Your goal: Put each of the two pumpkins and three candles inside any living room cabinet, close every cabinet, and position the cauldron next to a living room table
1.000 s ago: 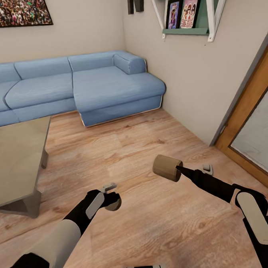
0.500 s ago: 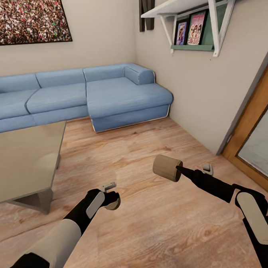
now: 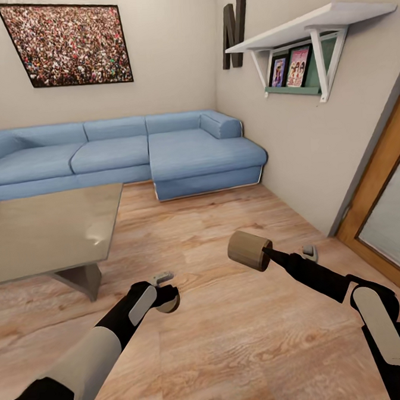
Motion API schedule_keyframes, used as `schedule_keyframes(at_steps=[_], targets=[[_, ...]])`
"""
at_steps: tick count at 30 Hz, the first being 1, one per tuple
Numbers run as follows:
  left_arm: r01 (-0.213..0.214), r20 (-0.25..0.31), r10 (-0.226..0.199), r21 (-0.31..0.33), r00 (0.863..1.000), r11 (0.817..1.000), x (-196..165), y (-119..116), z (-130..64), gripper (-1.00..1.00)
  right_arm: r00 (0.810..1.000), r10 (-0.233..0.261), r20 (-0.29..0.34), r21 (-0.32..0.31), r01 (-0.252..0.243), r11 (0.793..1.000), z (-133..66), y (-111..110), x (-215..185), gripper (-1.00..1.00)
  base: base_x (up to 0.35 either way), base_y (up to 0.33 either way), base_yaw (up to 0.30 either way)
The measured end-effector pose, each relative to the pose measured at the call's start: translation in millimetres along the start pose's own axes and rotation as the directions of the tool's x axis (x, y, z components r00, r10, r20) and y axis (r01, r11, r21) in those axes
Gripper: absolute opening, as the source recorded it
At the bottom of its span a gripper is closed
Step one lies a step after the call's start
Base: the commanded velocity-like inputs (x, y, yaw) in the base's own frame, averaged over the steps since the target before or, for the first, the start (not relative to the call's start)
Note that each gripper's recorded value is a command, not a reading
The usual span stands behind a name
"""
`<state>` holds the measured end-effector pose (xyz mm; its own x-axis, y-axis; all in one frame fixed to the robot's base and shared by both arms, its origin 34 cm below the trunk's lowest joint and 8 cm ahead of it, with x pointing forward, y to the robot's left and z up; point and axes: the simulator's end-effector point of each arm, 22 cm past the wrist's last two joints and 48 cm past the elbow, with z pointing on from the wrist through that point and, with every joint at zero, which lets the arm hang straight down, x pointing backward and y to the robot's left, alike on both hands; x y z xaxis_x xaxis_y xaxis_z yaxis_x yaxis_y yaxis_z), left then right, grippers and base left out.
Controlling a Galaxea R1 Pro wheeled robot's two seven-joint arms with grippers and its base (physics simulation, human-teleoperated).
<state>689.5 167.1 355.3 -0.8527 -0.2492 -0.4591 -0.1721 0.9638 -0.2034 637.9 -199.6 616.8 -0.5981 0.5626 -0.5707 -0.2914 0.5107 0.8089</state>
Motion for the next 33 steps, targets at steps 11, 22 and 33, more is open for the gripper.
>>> schedule_keyframes(at_steps=[11,22,33], targets=[[-0.005,0.053,0.004,0.014,0.999,1.0,-22,-9,-26.8,-1.0,0.999,-0.035,0.029,-0.032,0.036,0.999,-9.9,28,-14,-1.0,-0.139,0.0,0.241],[-0.011,0.099,0.009,0.025,0.995,1.0,-40,-16,-50.9,-1.0,0.997,-0.061,0.056,-0.063,0.065,0.996,-19.8,53,-26,-1.0,-0.109,0.019,0.059],[-0.017,0.14,0.012,0.035,0.99,0.999,-56,-22,-74.6,-1.0,0.993,-0.092,0.079,-0.083,0.099,0.992,-28.8,76,-34,-1.0,-0.076,0.031,0.159]])
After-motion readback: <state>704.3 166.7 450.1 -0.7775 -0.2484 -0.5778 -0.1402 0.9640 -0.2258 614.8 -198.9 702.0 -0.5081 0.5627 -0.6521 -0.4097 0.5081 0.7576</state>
